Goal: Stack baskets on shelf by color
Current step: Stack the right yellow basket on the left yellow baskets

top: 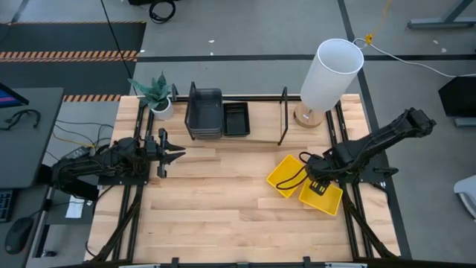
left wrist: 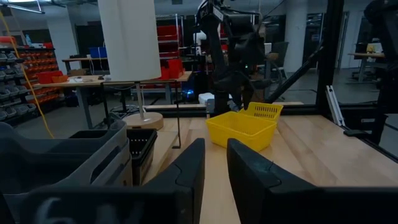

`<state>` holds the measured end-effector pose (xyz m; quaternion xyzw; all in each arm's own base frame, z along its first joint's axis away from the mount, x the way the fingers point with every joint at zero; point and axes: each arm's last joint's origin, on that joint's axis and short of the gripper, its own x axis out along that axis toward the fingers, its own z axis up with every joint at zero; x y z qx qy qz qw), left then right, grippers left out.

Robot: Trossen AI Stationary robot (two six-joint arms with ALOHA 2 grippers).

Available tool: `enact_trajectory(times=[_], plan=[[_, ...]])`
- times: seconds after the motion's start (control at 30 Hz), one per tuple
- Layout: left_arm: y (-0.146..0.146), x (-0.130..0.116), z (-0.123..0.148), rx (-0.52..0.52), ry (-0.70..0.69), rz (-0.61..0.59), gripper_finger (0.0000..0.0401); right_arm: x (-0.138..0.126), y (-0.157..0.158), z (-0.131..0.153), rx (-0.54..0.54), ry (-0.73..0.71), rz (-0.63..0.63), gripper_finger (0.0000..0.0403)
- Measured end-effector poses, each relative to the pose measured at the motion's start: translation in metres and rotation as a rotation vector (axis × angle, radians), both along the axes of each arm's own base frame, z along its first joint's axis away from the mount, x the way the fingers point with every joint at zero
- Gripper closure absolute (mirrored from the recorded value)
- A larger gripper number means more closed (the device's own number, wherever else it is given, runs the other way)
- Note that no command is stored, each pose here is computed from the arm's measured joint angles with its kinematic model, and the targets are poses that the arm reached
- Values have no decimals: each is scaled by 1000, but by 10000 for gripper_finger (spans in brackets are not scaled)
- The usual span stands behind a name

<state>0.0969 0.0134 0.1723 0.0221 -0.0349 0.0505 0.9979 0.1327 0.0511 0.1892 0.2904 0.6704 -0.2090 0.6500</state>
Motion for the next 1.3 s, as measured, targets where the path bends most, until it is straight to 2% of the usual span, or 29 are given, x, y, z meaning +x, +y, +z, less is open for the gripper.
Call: enact_trajectory(times=[0.3, 0.4, 0.57, 0.7, 1.03, 1.3], plan=[[0, 0, 0, 0, 0, 0, 318, 3, 2, -19, 37, -13, 2, 294], [0, 0, 0, 0, 0, 0, 320, 4, 3, -20, 50, -17, 5, 318], [0, 0, 0, 0, 0, 0, 327, 6, 5, -20, 97, -21, 16, 385], [0, 0, 0, 0, 0, 0, 325, 10, 8, -18, 170, -62, 33, 383], [0, 0, 0, 0, 0, 0, 319, 30, 16, 17, 225, -213, 96, 390], [0, 0, 0, 0, 0, 0, 324, 39, 14, 53, 98, -309, 93, 390]])
